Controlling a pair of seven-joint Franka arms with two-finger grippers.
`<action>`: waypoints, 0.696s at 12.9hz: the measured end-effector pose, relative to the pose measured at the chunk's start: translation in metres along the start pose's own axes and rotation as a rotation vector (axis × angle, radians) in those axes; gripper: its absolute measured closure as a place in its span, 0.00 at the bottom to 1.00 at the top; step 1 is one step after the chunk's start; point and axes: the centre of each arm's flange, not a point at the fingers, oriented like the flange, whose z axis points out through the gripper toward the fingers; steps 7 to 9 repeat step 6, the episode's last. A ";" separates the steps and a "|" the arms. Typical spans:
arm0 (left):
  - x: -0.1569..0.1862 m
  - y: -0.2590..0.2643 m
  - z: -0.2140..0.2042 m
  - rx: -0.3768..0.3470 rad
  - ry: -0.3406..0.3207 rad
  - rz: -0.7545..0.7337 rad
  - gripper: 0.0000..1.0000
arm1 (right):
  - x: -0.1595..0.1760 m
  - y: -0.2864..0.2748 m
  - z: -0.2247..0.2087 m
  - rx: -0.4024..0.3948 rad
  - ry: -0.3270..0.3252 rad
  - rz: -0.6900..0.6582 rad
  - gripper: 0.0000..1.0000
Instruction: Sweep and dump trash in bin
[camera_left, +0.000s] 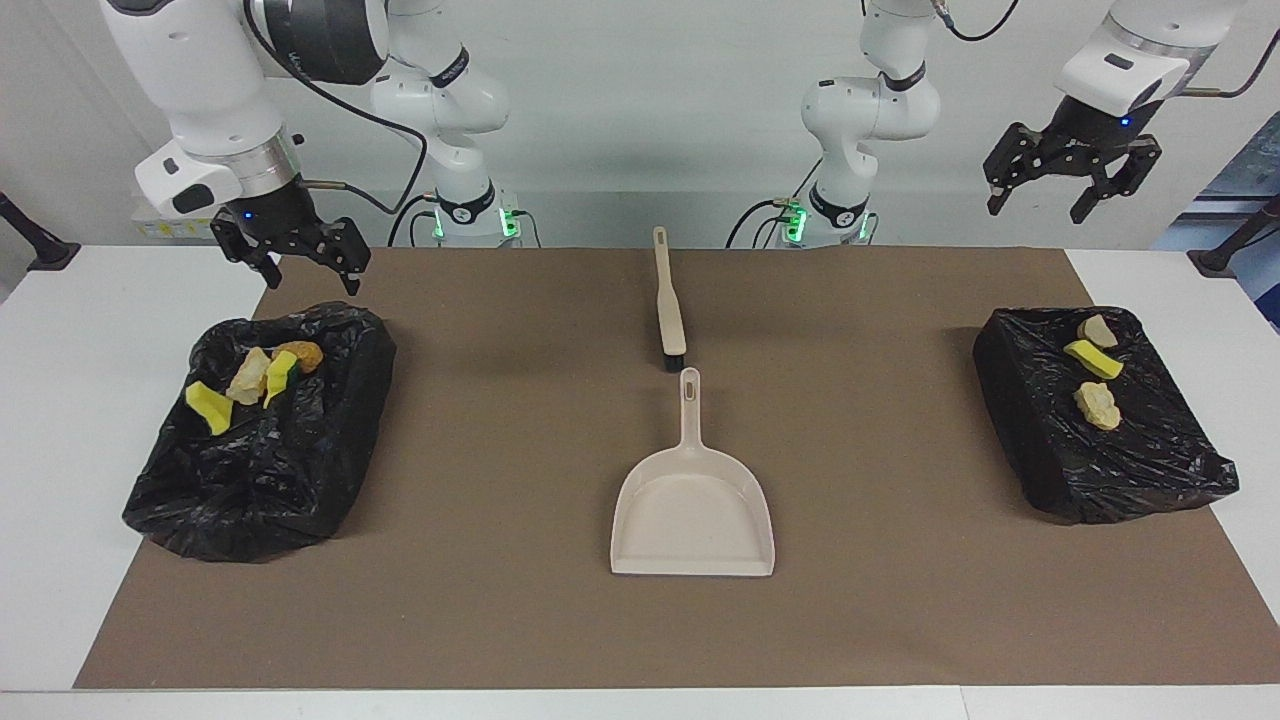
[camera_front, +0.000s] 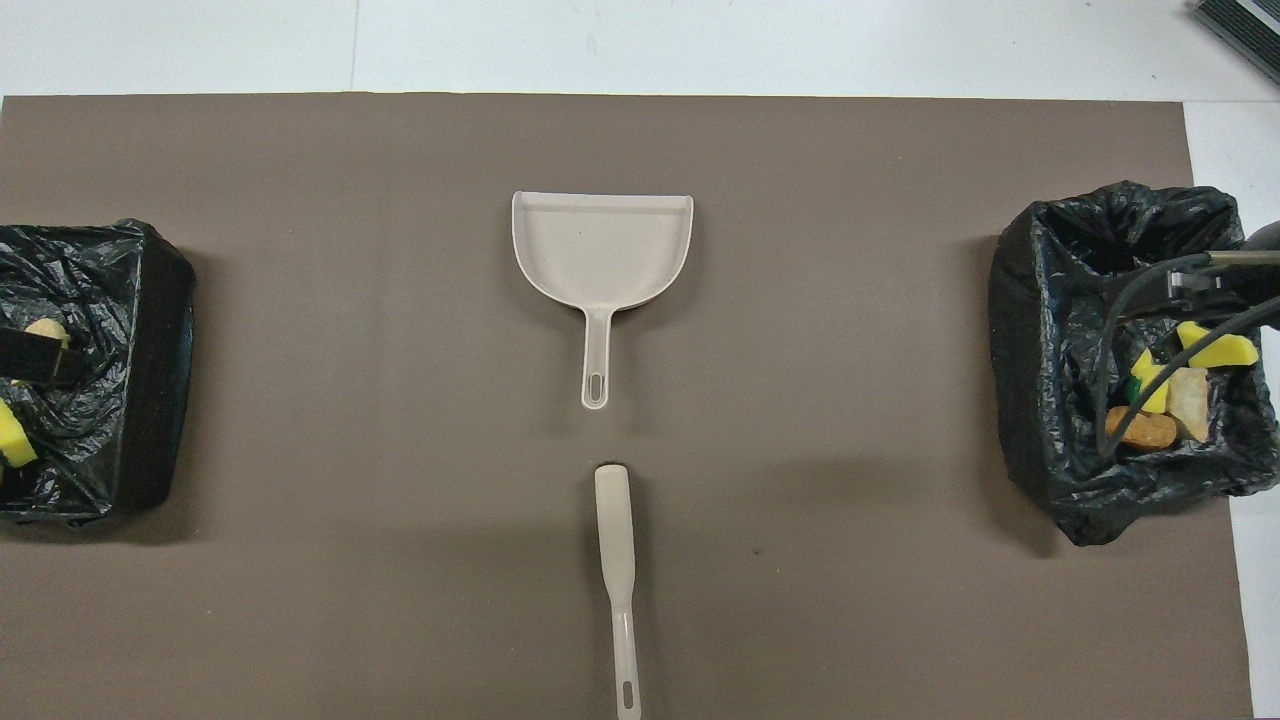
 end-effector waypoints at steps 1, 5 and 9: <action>-0.002 0.000 0.001 -0.002 -0.014 -0.001 0.00 | 0.000 0.000 0.000 0.000 0.000 0.000 0.00; -0.011 -0.002 0.001 -0.007 -0.035 -0.005 0.00 | 0.000 0.000 0.000 0.000 0.000 0.000 0.00; -0.011 -0.002 0.002 -0.007 -0.035 -0.006 0.00 | 0.000 0.000 0.000 0.000 0.000 0.000 0.00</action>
